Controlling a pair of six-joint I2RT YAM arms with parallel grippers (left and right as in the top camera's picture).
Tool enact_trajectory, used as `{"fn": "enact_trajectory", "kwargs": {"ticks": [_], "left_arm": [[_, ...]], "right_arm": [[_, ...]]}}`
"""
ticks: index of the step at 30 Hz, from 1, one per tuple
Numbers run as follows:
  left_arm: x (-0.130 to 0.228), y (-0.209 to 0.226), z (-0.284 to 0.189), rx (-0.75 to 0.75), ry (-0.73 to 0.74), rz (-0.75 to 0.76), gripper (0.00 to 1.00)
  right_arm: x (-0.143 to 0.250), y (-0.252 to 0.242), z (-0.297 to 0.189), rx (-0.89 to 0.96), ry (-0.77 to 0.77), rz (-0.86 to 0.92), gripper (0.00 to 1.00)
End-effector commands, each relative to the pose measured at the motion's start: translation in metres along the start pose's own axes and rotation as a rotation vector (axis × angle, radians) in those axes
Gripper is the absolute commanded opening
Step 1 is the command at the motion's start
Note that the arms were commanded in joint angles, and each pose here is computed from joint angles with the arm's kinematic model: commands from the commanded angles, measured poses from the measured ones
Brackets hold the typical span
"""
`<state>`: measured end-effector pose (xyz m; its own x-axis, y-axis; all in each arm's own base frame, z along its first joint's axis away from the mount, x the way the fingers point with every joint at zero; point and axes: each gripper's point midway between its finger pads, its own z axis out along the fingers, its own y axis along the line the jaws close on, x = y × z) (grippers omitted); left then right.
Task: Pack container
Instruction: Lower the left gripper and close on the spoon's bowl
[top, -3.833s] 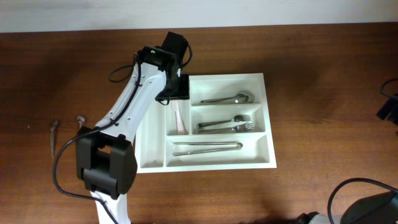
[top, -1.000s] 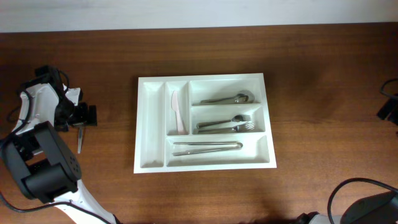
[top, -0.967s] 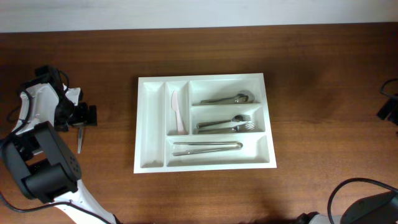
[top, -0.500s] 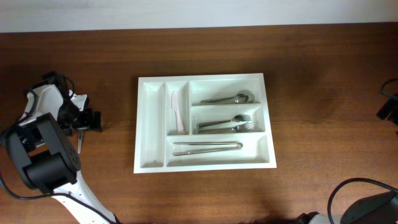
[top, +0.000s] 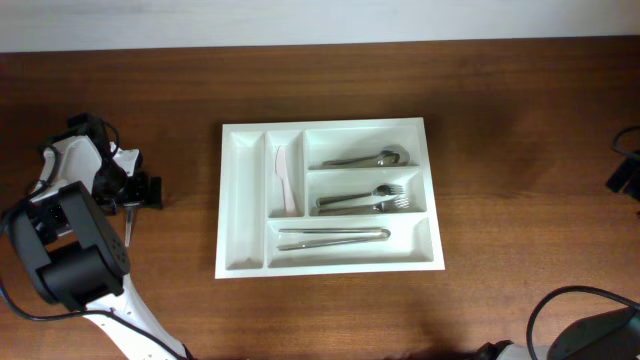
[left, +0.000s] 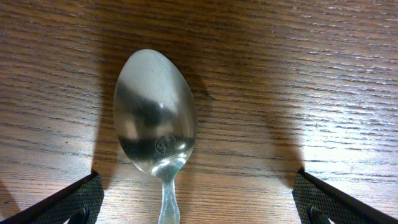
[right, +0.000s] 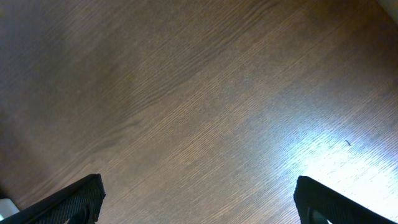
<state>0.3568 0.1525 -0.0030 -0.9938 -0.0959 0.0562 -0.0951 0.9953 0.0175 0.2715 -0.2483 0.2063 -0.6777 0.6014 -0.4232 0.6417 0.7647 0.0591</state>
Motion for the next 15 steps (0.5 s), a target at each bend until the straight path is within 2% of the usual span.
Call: {"fn": "enact_trajectory", "kwargs": {"ticks": [1,8,9,15], "left_arm": [[0.007,-0.0051,0.0196,0.035,0.05,0.014,0.99],[0.007,-0.005,0.0196,0.035,0.05,0.014,1.0],[0.0069,-0.0049,0.0196,0.034,0.05,0.014,0.93],[0.0059,-0.0028,0.0197,0.022,0.047,-0.013,0.32]], "right_arm": [[0.0004,0.0003,-0.0007,-0.007,-0.002,0.011,0.99],[0.0004,0.0003,-0.0007,-0.007,-0.002,0.011,0.99],[0.0004,0.0003,-0.0007,-0.007,-0.002,0.011,0.99],[0.0004,0.0003,-0.0007,-0.007,-0.002,0.011,0.99]]}}
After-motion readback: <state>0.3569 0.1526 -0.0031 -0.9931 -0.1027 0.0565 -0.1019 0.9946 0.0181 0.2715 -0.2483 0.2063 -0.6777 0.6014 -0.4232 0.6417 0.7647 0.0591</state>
